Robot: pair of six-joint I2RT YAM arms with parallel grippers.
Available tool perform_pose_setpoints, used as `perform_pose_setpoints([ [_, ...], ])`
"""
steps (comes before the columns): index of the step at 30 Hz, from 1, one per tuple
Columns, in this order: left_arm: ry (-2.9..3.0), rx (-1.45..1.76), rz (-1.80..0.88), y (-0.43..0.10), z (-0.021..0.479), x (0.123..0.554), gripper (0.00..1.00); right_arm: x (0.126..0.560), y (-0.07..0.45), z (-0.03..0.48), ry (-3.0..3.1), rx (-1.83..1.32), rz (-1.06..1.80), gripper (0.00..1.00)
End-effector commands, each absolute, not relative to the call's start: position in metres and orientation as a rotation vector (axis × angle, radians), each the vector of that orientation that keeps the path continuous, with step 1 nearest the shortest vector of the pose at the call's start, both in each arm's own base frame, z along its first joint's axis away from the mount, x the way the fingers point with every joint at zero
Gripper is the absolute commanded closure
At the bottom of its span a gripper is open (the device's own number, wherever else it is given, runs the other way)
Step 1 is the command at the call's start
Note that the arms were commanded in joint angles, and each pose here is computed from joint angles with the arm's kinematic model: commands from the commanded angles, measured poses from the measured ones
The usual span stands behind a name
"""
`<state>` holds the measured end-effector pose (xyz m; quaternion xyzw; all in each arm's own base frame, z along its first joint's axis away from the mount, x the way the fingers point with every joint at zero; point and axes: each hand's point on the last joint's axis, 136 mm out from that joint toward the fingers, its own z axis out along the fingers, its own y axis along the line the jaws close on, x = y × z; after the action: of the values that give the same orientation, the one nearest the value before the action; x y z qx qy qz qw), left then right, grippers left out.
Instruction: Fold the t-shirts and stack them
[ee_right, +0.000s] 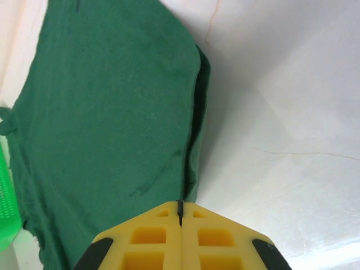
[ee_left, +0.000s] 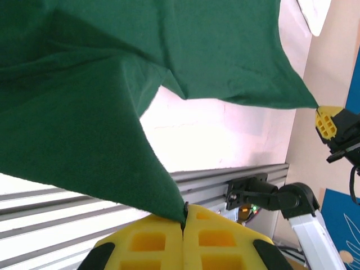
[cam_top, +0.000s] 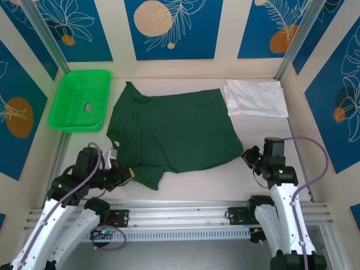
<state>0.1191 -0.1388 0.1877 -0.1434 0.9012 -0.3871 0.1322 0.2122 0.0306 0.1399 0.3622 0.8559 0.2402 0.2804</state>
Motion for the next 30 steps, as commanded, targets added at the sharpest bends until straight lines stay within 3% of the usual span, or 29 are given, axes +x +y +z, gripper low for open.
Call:
perform_pose_setpoints([
  [1, 2.61, -0.302, -1.195, -0.145, 0.203, 0.107, 1.0, 0.206, 0.039, 0.147, 2.286, 0.937, 0.71, 1.0],
  [7, 2.571, -0.186, -1.152, -0.138, 0.23, 0.096, 1.0, 0.201, 0.032, 0.16, 2.207, 0.911, 0.675, 1.0],
  [21, 2.51, -0.387, -0.822, -0.08, 0.218, 0.082, 1.0, 0.199, 0.005, 0.127, 2.215, 1.063, 0.51, 1.0],
  [30, 2.702, -0.319, -0.963, -0.108, 0.175, 0.069, 1.0, 0.202, 0.002, 0.117, 2.242, 1.121, 0.499, 1.0],
])
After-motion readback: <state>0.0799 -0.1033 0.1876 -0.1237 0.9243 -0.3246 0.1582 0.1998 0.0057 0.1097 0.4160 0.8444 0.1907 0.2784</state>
